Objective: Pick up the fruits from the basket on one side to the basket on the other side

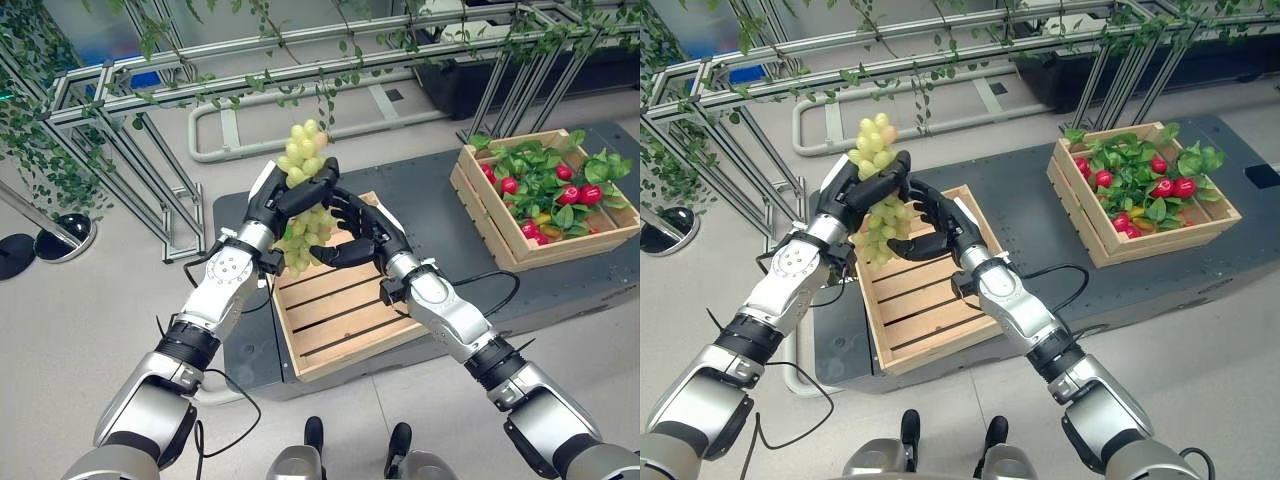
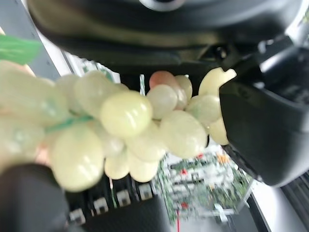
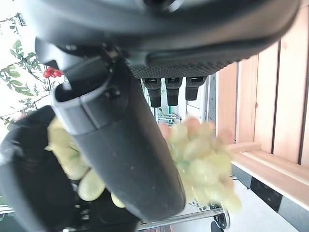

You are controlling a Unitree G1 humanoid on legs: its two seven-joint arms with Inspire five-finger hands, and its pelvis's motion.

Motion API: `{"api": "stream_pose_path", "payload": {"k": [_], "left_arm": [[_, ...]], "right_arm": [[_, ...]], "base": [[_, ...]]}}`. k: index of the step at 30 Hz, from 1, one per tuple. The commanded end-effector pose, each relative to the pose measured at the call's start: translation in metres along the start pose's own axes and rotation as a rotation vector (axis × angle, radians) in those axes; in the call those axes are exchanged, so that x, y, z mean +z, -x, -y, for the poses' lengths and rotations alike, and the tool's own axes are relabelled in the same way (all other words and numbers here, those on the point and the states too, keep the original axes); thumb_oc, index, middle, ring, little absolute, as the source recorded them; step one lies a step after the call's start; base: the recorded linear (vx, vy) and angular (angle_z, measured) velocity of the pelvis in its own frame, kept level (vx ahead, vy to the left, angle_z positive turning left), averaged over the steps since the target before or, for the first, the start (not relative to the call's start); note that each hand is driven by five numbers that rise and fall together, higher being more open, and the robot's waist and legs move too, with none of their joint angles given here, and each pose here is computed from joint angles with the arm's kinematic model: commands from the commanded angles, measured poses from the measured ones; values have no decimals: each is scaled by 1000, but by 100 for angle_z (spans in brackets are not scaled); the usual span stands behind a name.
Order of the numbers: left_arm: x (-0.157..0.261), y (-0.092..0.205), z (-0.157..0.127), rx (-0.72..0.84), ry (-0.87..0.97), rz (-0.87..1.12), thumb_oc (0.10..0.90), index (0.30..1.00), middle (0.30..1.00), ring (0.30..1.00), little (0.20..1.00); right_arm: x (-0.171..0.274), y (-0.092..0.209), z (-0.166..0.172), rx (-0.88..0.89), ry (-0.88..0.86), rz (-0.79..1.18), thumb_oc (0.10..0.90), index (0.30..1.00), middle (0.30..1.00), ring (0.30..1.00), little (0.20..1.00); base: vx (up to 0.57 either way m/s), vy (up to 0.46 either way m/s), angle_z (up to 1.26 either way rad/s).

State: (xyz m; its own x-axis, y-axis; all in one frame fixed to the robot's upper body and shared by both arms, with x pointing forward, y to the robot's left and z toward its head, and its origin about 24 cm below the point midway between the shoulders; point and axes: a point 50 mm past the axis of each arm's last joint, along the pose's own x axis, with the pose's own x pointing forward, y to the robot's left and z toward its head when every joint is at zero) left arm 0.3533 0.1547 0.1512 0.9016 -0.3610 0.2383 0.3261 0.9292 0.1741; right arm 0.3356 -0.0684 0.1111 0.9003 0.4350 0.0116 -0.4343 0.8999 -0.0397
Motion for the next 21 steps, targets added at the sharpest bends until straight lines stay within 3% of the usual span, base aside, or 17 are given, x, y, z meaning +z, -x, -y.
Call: {"api": "stream_pose_path", "payload": {"k": [1, 4, 18, 19, 20, 21], "left_arm": [[51, -25, 17, -108, -48, 220, 400, 300, 300, 300, 300], [53, -26, 25, -139, -35, 234, 400, 300, 300, 300, 300], [50, -24, 49, -255, 8, 217, 400, 300, 300, 300, 300], [50, -23, 50, -259, 10, 217, 400, 300, 300, 300, 300], [49, -23, 50, -263, 13, 216, 400, 300, 300, 300, 300], [48, -22, 50, -267, 18, 214, 400, 300, 300, 300, 300]], "right_arm": [[14, -15, -27, 116, -142, 49, 800, 900, 900, 900, 900], [7, -14, -34, 162, -273, 6, 800, 900, 900, 900, 900], [12, -13, -43, 210, -386, 47, 800, 900, 900, 900, 900], [13, -13, -43, 211, -393, 52, 715, 773, 773, 773, 773], [14, -13, -42, 212, -405, 63, 455, 382, 382, 382, 382], [16, -13, -42, 210, -418, 76, 400, 300, 300, 300, 300]], "base": [[0, 0, 0], [0, 0, 0], [0, -1, 0], [0, 0, 0], [0, 0, 0], [0, 0, 0]]}}
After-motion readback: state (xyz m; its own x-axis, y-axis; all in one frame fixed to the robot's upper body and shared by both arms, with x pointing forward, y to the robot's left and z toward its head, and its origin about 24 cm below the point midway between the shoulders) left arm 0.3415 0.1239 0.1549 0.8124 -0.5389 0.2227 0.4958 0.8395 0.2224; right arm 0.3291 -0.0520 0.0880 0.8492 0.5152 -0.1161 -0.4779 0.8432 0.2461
